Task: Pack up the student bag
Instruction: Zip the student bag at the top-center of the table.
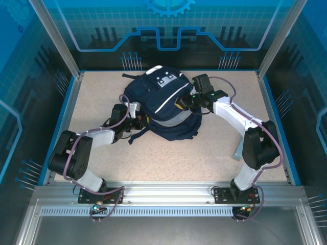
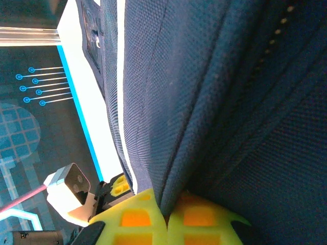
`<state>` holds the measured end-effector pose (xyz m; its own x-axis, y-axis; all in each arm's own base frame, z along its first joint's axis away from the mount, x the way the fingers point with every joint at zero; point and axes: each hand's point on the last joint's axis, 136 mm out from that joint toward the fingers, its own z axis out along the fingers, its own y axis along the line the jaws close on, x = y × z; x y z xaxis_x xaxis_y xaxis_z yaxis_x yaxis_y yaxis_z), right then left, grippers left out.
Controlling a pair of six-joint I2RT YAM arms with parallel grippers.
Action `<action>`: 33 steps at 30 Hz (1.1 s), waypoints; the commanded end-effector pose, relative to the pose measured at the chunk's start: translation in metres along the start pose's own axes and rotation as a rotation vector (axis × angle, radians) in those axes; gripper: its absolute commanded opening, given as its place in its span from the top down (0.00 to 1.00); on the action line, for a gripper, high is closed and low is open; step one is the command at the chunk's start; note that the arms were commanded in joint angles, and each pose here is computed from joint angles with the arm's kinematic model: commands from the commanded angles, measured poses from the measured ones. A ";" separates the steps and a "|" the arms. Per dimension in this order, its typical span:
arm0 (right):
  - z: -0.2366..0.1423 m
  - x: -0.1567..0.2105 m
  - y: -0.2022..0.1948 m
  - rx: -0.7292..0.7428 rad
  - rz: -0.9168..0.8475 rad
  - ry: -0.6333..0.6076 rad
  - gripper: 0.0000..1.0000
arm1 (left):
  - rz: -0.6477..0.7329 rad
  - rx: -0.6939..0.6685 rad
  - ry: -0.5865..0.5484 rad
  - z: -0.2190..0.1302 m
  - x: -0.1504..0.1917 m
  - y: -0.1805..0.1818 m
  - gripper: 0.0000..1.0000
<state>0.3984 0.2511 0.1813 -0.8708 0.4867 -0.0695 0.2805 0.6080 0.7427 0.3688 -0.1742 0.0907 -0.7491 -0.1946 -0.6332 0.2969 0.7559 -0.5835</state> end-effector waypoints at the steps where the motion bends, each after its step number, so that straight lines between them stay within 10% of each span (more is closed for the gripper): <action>1: -0.012 -0.013 0.021 -0.070 -0.024 -0.077 1.00 | 0.025 0.099 0.078 -0.006 0.021 -0.028 1.00; 21: 0.026 0.015 0.011 -0.035 -0.023 -0.012 1.00 | 0.203 0.183 0.116 -0.001 0.036 -0.136 1.00; 29: 0.013 0.020 -0.010 -0.001 -0.048 -0.028 0.84 | 0.128 0.219 0.099 0.019 0.026 -0.166 1.00; 33: -0.010 0.018 -0.026 0.060 -0.103 -0.063 0.65 | 0.086 0.161 0.125 0.016 0.031 -0.152 0.75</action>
<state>0.3755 0.2543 0.1516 -0.8770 0.4695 -0.1017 0.2692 0.6557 0.7054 0.3060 -0.2908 0.1164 -0.8079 -0.0121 -0.5892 0.4066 0.7122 -0.5722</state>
